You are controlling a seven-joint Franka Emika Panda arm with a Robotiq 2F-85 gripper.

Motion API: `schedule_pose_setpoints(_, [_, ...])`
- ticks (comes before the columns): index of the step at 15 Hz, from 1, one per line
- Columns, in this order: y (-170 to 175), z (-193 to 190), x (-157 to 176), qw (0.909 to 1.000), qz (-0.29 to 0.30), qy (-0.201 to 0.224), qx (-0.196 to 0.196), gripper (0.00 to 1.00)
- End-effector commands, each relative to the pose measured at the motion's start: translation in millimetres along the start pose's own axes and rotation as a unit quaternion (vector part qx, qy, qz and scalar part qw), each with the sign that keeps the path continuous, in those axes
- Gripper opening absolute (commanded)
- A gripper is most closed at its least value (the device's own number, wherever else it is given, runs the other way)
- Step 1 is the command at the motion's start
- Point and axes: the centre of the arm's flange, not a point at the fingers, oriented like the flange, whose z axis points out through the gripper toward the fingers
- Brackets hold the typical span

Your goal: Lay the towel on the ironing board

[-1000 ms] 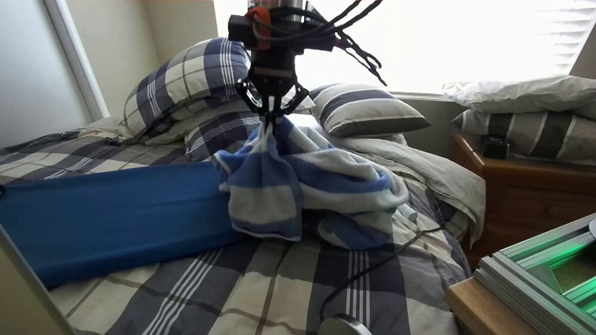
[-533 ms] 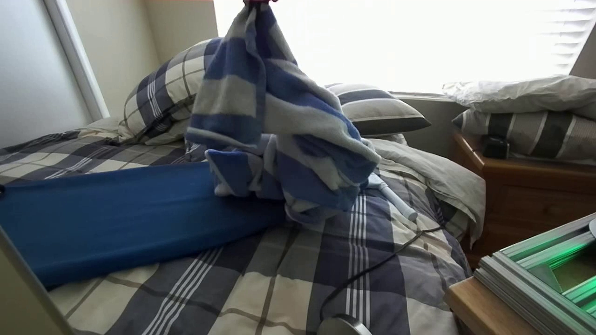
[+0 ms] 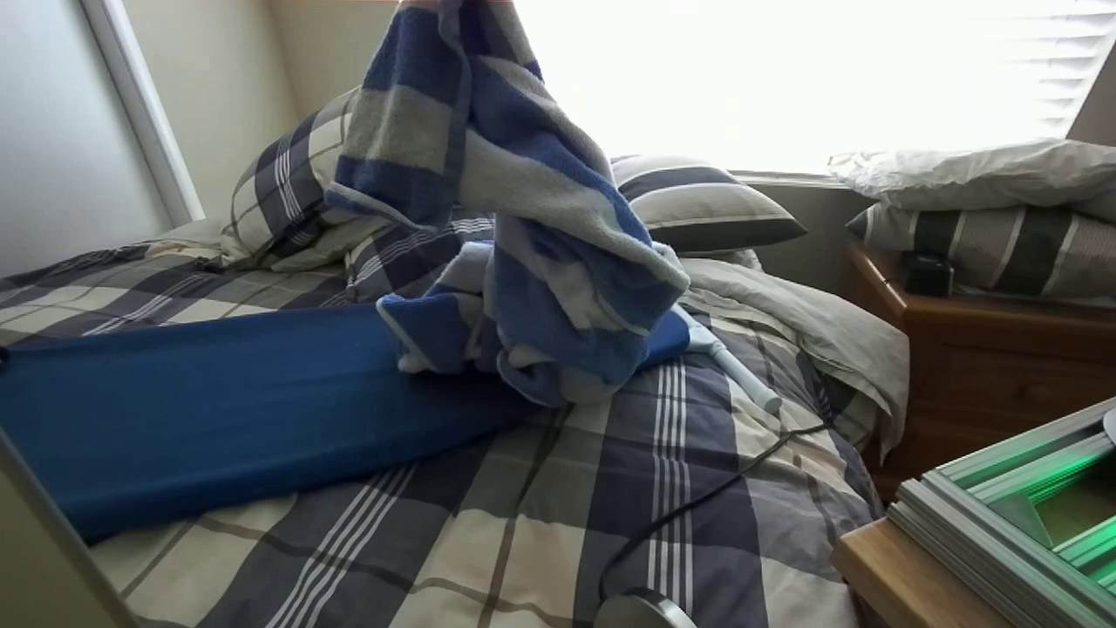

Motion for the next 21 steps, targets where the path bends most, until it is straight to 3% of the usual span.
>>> schedule_pose_setpoints(1, [0,0,0,1.0,0.0,0.0,0.0,0.06])
schedule_pose_setpoints(3, [-9,-2,5,1.0,-0.005,0.005,0.005,0.01])
schedule_pose_setpoints(7, [-84,-24,38,0.9968,-0.038,0.038,0.058,0.01])
schedule_pose_setpoints(11, [-146,-62,61,0.9828,-0.102,0.087,0.127,0.01])
schedule_pose_setpoints(16, [-214,-103,72,0.9538,-0.183,0.147,0.188,0.01])
schedule_pose_setpoints(21, [-275,-99,56,0.9183,-0.236,0.191,0.254,0.01])
